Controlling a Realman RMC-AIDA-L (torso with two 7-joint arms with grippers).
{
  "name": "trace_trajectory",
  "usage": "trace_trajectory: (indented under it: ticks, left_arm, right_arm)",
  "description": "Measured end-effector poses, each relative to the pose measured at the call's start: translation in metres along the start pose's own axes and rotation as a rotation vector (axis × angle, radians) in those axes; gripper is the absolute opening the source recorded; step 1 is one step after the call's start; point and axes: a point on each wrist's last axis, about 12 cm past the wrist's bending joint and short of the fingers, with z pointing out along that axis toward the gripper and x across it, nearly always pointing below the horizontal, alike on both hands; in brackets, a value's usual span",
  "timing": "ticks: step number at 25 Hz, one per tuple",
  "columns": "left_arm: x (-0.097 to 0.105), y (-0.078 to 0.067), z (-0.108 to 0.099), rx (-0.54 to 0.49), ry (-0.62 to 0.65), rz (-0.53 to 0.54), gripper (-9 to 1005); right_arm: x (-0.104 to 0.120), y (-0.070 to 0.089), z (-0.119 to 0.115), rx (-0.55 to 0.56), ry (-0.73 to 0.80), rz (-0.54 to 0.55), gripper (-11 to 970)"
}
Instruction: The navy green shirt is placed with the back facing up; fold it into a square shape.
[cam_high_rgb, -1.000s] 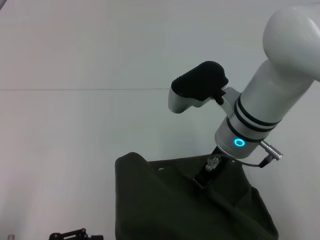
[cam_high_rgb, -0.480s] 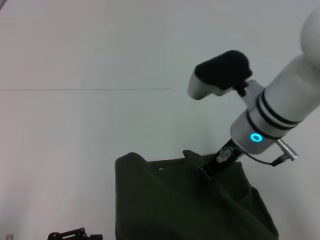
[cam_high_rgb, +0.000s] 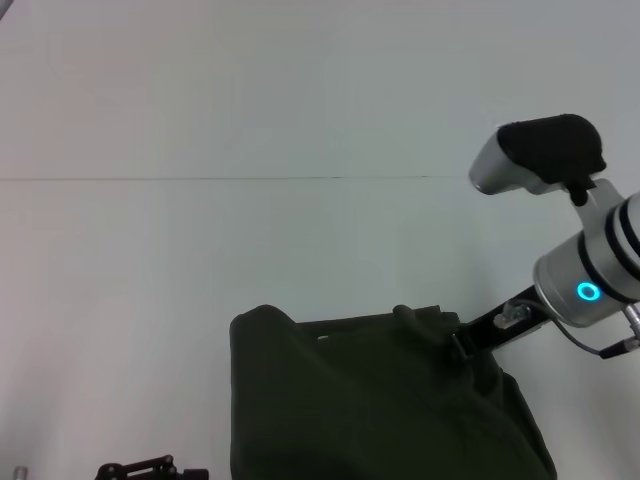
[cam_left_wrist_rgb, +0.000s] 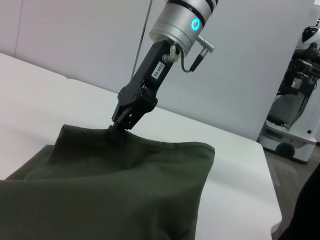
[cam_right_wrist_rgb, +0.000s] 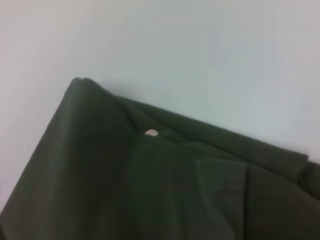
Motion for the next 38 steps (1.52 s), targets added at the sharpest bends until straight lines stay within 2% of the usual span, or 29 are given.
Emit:
trace_trajectory:
  ticks: [16, 22, 28, 33, 38]
  left_arm:
    - [-0.016, 0.006, 0.015, 0.060, -0.086, -0.091, 948]
    - [-0.020, 0.007, 0.021, 0.068, -0.098, -0.108, 947]
    - [-0.021, 0.009, 0.026, 0.075, -0.106, -0.127, 947]
    - [-0.021, 0.009, 0.027, 0.081, -0.109, -0.142, 947]
    - [-0.023, 0.010, 0.029, 0.088, -0.107, -0.182, 948]
  right_arm:
    - [0.020, -0.044, -0.009, -0.099, -0.207, 0.169, 28]
    - [0.027, -0.055, -0.005, -0.073, -0.237, 0.206, 39]
    - [0.035, -0.061, 0.005, -0.068, -0.235, 0.216, 51]
    - [0.035, -0.060, 0.013, -0.107, -0.249, 0.206, 60]
    - [0.038, -0.067, 0.011, -0.141, -0.248, 0.246, 69]
